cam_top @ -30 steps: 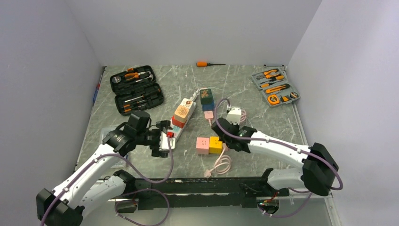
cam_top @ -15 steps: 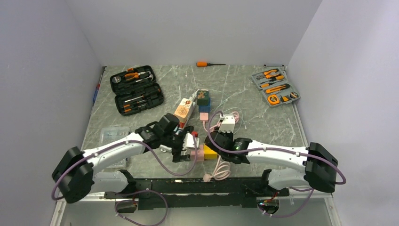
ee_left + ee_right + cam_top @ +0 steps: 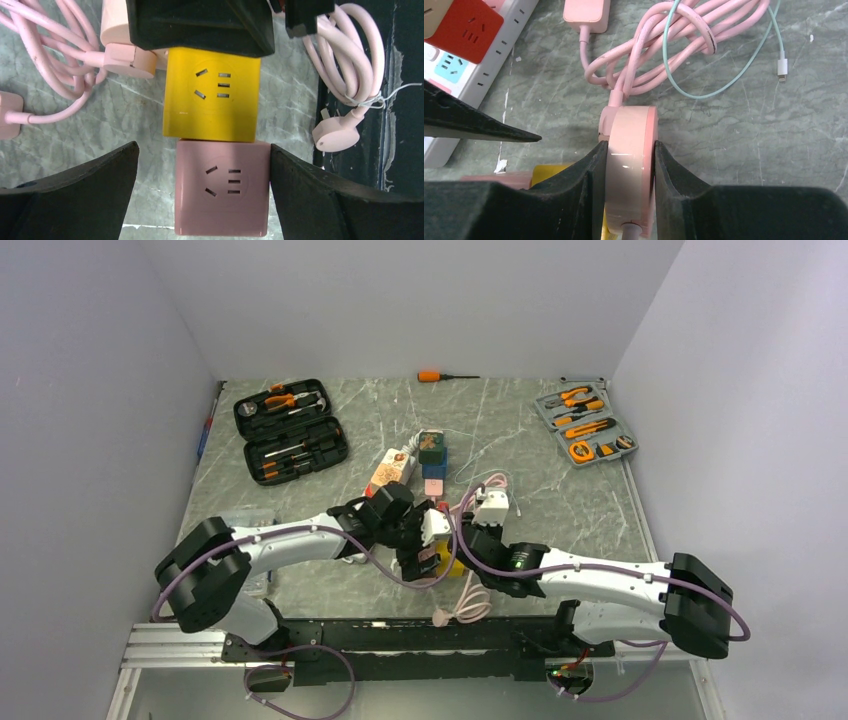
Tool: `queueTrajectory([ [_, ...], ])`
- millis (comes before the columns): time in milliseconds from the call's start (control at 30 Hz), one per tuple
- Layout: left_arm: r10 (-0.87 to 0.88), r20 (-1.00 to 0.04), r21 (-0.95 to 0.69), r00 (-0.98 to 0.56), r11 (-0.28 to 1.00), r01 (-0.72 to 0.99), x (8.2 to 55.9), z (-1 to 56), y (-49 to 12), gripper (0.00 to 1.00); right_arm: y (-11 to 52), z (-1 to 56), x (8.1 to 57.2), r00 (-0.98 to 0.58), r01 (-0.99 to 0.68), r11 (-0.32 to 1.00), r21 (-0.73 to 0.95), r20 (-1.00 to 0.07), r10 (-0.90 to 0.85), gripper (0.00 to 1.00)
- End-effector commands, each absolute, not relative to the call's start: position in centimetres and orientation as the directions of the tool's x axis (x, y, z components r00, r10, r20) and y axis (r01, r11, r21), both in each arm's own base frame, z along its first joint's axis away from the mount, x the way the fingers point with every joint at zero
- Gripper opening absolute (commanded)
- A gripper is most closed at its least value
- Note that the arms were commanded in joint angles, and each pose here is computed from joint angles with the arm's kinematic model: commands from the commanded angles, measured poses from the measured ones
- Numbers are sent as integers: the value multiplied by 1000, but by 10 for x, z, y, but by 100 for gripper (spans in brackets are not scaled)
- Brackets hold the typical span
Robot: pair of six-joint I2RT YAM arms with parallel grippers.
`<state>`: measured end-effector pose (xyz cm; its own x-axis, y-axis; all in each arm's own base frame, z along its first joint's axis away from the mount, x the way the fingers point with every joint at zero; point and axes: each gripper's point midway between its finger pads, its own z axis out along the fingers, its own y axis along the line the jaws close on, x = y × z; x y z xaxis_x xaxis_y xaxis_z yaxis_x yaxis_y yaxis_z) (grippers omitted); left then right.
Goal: Pull the plug off the socket
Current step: Remove the plug from the socket.
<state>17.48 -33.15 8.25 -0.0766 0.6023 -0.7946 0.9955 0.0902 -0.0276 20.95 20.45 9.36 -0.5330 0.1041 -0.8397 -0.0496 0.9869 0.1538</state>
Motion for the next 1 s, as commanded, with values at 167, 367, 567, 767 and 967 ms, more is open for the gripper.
queueTrajectory([
  [167,502,-862,-10,-67,115,993,193,106,-365,99,252,126,201,-538,-192,895,403,-806,248,0],
  [367,472,-878,-40,-78,91,995,194,112,-381,99,258,139,198,-524,-240,862,447,-807,272,0],
  [567,480,-875,-36,-57,51,998,196,113,-393,99,267,138,198,-536,-269,865,423,-812,230,0],
  [767,493,-869,-19,-38,42,999,193,105,-390,85,271,151,198,-514,-300,831,468,-813,272,0],
  [967,482,-876,1,-8,18,1000,188,106,-402,73,279,166,196,-496,-353,790,502,-816,297,31],
])
